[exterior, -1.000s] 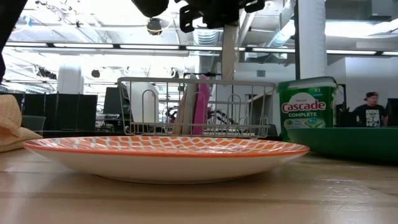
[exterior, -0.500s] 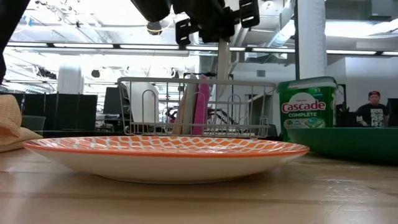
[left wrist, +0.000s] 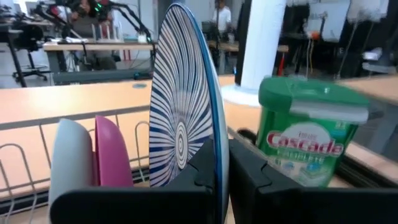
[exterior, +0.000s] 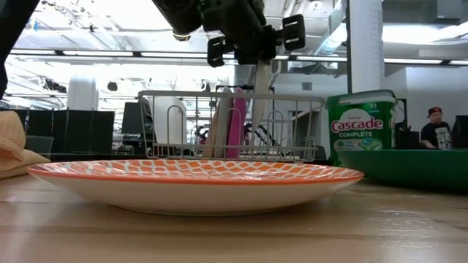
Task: Sort dishes
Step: Put the blue patterned plate into the dish rack
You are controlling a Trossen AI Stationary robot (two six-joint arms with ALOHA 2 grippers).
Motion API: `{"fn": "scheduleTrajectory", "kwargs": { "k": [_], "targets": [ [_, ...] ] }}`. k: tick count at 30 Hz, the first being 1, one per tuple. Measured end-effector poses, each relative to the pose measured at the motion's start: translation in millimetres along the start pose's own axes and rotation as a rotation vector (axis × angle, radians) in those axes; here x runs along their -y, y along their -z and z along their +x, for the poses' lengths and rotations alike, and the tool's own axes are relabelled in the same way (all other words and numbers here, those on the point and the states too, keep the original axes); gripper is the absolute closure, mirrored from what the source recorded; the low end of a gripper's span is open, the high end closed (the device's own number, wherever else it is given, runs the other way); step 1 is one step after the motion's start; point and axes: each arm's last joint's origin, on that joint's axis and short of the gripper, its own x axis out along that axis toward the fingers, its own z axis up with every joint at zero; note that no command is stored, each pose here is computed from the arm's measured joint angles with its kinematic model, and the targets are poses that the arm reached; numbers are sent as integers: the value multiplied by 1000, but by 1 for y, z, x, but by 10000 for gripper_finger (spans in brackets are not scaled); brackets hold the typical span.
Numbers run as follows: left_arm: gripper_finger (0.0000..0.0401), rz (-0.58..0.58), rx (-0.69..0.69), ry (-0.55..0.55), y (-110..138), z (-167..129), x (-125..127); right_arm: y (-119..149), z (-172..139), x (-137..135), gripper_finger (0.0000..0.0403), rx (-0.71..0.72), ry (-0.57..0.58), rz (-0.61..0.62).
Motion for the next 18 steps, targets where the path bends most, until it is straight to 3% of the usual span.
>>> {"fn": "scheduleTrajectory", "kwargs": {
  "k": [9, 18],
  "targets": [
    [391, 16, -14, -46, 19, 10, -1, 0, 0, 0, 217, -1, -1, 3],
    [391, 25, -8, -64, 18, 20, -4, 0, 0, 0, 217, -4, -5, 4]
  ]
}}
